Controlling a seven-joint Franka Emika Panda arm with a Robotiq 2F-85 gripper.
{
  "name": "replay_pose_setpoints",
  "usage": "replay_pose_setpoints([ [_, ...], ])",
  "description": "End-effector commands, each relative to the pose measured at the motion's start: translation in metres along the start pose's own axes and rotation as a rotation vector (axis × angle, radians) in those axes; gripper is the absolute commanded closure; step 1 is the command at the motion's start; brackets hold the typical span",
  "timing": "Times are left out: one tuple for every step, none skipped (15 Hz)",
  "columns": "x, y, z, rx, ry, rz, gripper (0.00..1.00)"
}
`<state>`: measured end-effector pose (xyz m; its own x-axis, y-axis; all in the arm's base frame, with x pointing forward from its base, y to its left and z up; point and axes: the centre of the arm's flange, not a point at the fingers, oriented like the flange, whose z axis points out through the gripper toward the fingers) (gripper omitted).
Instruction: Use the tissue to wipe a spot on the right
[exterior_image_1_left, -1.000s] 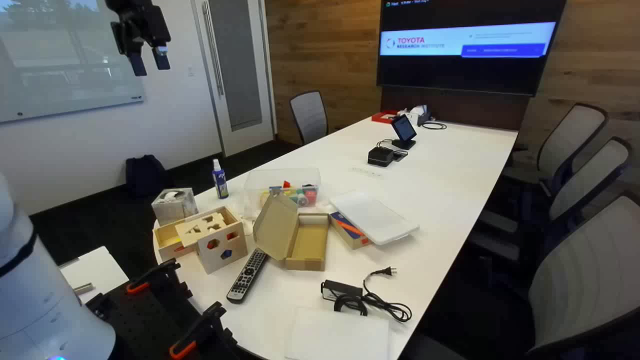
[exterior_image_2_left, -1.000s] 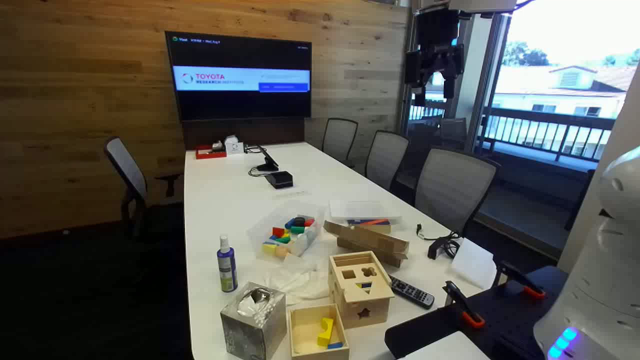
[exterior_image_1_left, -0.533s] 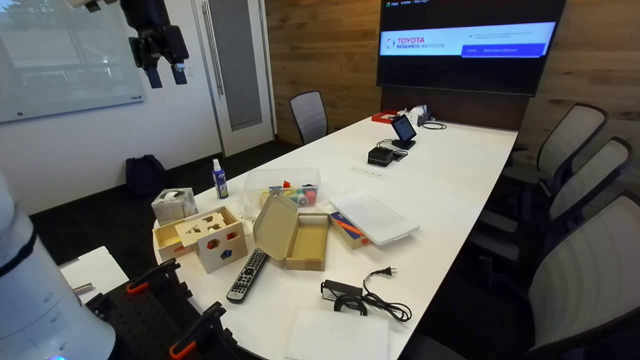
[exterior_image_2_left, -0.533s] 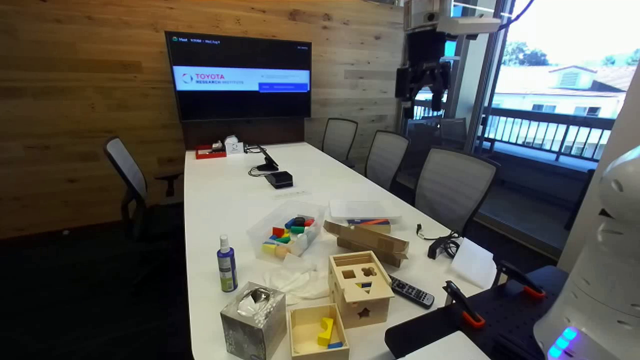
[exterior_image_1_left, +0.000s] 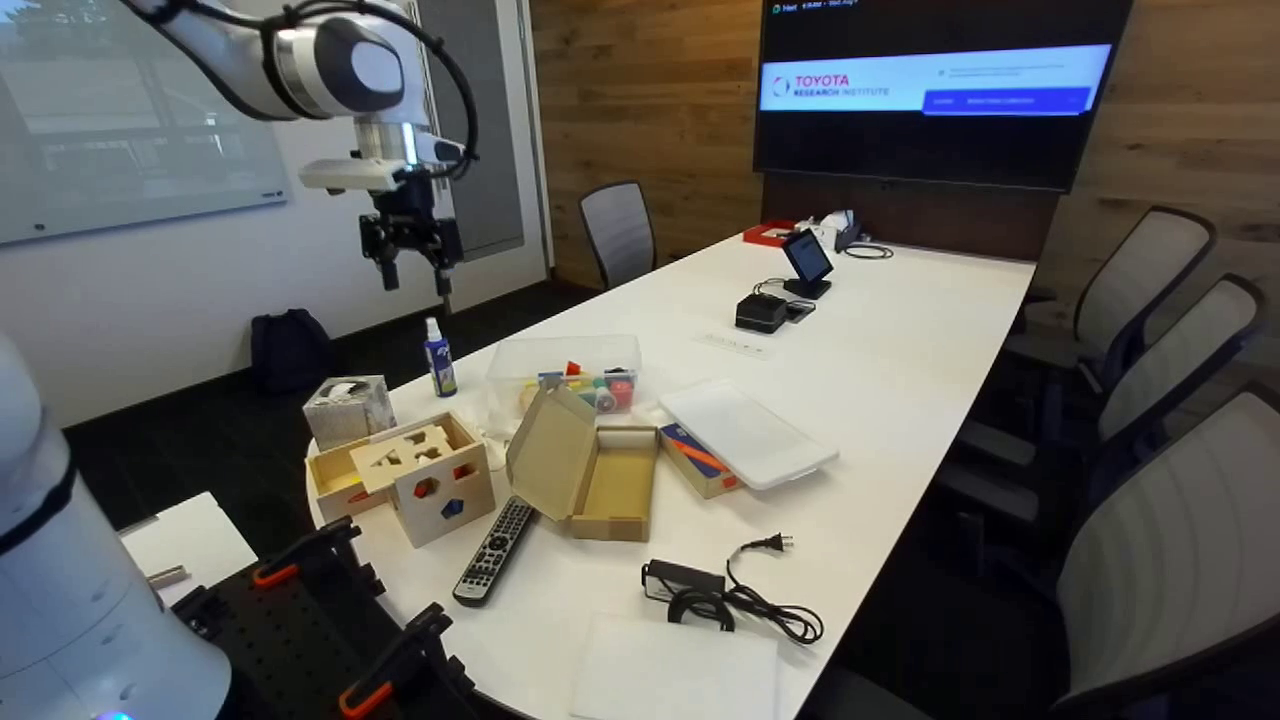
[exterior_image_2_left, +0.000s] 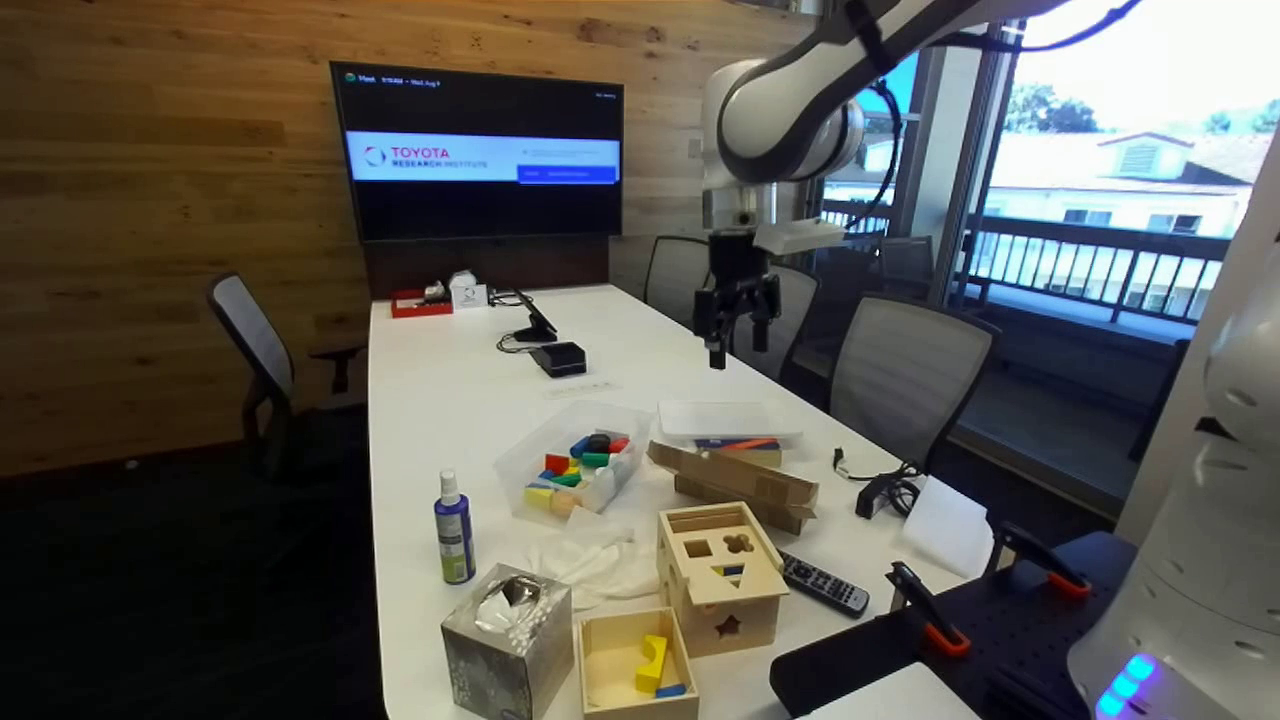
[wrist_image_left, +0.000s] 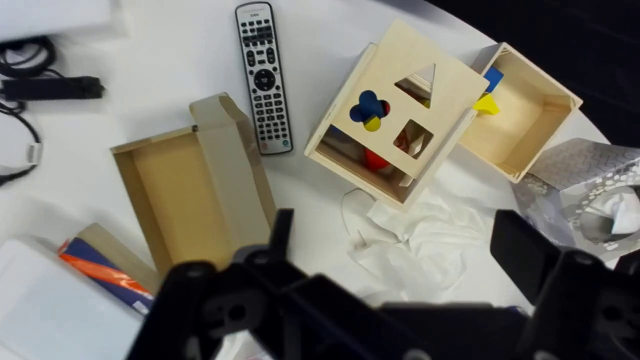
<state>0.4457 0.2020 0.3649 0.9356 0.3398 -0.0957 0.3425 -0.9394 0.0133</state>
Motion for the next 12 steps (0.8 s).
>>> replay_pose_setpoints([
  [0.068, -0.032, 0.065, 0.029, -0.024, -0.083, 0.00],
  [0.080, -0.042, 0.085, 0.040, -0.009, -0.106, 0.00],
  [0.093, -0.053, 0.105, 0.045, 0.008, -0.117, 0.00],
  [0.106, -0.064, 0.123, 0.048, 0.014, -0.134, 0.00],
  [0.119, -0.074, 0.142, 0.049, 0.017, -0.147, 0.00],
  [0.132, -0.084, 0.161, 0.049, 0.014, -0.154, 0.00],
  [0.140, -0.090, 0.175, 0.053, 0.006, -0.159, 0.00],
  [0.145, -0.095, 0.190, 0.049, -0.009, -0.152, 0.00],
  [0.150, -0.098, 0.204, 0.045, -0.020, -0.144, 0.00],
  [0.155, -0.099, 0.217, 0.038, -0.031, -0.135, 0.00],
  [0.161, -0.100, 0.229, 0.036, -0.043, -0.129, 0.00],
  [0.166, -0.099, 0.243, 0.025, -0.057, -0.115, 0.00],
])
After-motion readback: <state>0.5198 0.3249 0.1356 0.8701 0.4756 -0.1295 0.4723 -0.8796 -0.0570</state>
